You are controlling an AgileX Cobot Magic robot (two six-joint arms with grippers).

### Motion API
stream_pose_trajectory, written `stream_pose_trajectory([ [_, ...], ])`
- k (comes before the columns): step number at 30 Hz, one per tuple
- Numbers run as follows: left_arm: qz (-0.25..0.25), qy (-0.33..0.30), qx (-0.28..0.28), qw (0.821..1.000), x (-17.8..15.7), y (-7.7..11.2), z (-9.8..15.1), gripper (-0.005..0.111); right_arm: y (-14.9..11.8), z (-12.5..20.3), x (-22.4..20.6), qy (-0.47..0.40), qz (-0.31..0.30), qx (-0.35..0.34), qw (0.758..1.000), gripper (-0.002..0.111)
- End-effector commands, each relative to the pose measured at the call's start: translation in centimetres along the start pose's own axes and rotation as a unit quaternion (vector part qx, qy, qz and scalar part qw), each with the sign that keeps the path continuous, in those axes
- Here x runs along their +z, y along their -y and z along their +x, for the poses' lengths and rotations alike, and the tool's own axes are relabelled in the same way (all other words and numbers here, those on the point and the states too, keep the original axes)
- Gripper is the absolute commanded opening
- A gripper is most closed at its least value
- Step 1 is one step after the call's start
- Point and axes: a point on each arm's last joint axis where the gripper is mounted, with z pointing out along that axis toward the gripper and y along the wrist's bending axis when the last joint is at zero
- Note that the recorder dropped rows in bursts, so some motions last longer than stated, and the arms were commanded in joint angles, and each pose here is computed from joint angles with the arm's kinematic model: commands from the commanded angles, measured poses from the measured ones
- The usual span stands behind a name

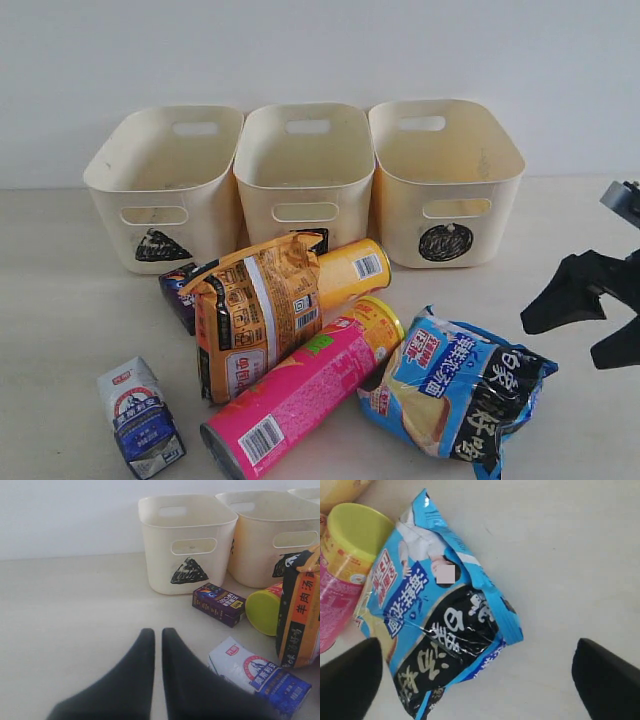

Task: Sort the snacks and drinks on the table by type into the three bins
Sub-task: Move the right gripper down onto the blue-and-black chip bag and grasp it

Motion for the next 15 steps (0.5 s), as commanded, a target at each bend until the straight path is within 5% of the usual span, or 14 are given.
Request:
stream_pose_trajectory([
  [1,0.000,0.006,-0.008,1.000,-0.1,0.0,-0.2,0.004,0.7,-0.3,1.0,0.000,0.008,0.024,1.000,0.096],
  [15,0.000,0.007,-0.008,1.000,-0.1,0.0,-0.2,0.004,1.3,-0.8,4.8,-0.002,0.031,0.033,0.999,0.094],
])
